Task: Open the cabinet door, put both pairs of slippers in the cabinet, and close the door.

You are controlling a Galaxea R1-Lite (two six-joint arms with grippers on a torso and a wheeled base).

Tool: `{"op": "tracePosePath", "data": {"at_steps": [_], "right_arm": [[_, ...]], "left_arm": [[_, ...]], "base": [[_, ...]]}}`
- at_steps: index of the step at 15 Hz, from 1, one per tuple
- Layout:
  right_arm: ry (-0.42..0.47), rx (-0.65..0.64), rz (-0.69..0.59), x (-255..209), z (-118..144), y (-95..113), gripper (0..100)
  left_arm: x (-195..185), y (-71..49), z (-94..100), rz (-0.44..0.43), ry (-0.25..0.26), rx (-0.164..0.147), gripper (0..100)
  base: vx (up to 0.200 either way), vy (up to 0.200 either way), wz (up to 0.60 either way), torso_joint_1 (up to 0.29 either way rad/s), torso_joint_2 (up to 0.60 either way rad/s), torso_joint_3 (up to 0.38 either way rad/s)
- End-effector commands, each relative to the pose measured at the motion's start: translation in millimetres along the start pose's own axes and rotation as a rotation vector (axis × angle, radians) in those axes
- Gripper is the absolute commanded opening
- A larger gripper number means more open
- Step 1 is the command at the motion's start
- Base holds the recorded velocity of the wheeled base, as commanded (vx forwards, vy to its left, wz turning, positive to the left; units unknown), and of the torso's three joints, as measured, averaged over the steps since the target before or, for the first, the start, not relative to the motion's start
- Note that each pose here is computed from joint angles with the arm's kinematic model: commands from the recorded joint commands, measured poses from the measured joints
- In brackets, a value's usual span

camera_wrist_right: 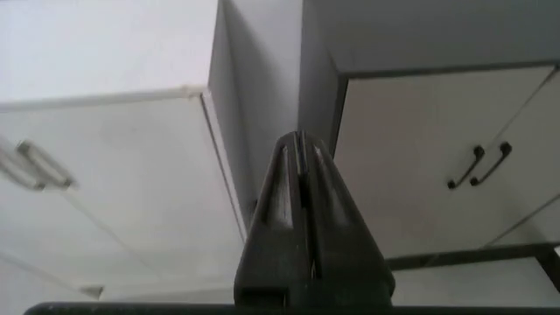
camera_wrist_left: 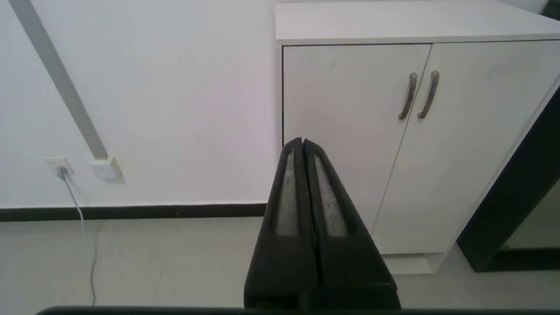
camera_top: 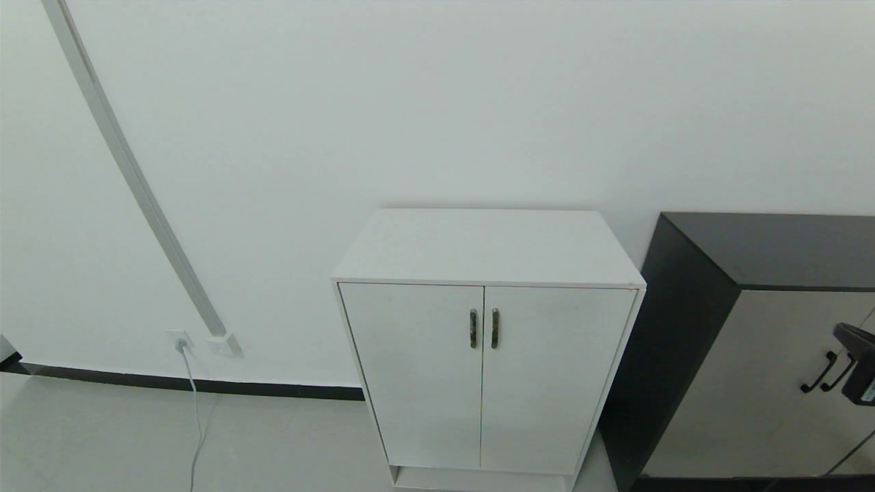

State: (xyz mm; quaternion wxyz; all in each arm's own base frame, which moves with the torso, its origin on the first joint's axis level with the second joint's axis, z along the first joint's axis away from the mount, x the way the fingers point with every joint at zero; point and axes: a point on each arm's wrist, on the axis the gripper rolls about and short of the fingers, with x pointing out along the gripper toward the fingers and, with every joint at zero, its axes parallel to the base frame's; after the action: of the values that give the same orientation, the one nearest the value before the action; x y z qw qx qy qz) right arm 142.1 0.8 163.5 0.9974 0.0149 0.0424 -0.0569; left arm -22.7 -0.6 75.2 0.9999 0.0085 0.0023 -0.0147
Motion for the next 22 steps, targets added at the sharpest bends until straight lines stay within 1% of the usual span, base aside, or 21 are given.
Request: {"op": "tracePosePath", "data": {"at_steps": [1,2,3,4,7,8,9,14,18,19,20,21,22], "right_arm": [[-0.067,0.006,0.038,-44.3,6.6,-5.4,0],[-0.04,0.003,0.059,-75.2,-0.3,-9.4,0],[-0.028,0.001,0.074,-86.0,-4.0,-10.7,0],[-0.007,-0.001,0.094,-94.5,-9.4,-11.6,0],[0.09,-0.007,0.154,-114.5,-35.6,-13.9,0],[0.139,-0.009,0.176,-121.9,-54.4,-15.1,0],[0.156,-0.01,0.191,-125.3,-64.7,-15.7,0],[0.198,-0.02,0.24,-129.8,-90.7,-17.0,0],[0.178,-0.021,0.251,-133.2,-92.0,-17.7,0],[0.164,-0.058,0.254,-135.2,-93.8,-18.4,0],[0.182,-0.109,0.274,-136.4,-96.8,-18.8,0],[0.169,-0.116,0.298,-136.6,-96.4,-18.8,0],[0.169,-0.113,0.294,-136.5,-96.7,-18.9,0]], "left_arm": [[0.0,0.0,0.0,0.0,0.0,0.0,0],[0.0,0.0,0.0,0.0,0.0,0.0,0],[0.0,0.0,0.0,0.0,0.0,0.0,0],[0.0,0.0,0.0,0.0,0.0,0.0,0],[0.0,0.0,0.0,0.0,0.0,0.0,0],[0.0,0.0,0.0,0.0,0.0,0.0,0],[0.0,0.0,0.0,0.0,0.0,0.0,0],[0.0,0.0,0.0,0.0,0.0,0.0,0],[0.0,0.0,0.0,0.0,0.0,0.0,0],[0.0,0.0,0.0,0.0,0.0,0.0,0],[0.0,0.0,0.0,0.0,0.0,0.0,0],[0.0,0.0,0.0,0.0,0.0,0.0,0],[0.0,0.0,0.0,0.0,0.0,0.0,0]], "base": [[0.0,0.0,0.0,0.0,0.0,0.0],[0.0,0.0,0.0,0.0,0.0,0.0],[0.0,0.0,0.0,0.0,0.0,0.0],[0.0,0.0,0.0,0.0,0.0,0.0],[0.0,0.0,0.0,0.0,0.0,0.0],[0.0,0.0,0.0,0.0,0.0,0.0],[0.0,0.0,0.0,0.0,0.0,0.0],[0.0,0.0,0.0,0.0,0.0,0.0],[0.0,0.0,0.0,0.0,0.0,0.0],[0.0,0.0,0.0,0.0,0.0,0.0],[0.0,0.0,0.0,0.0,0.0,0.0],[0.0,0.0,0.0,0.0,0.0,0.0],[0.0,0.0,0.0,0.0,0.0,0.0]]}}
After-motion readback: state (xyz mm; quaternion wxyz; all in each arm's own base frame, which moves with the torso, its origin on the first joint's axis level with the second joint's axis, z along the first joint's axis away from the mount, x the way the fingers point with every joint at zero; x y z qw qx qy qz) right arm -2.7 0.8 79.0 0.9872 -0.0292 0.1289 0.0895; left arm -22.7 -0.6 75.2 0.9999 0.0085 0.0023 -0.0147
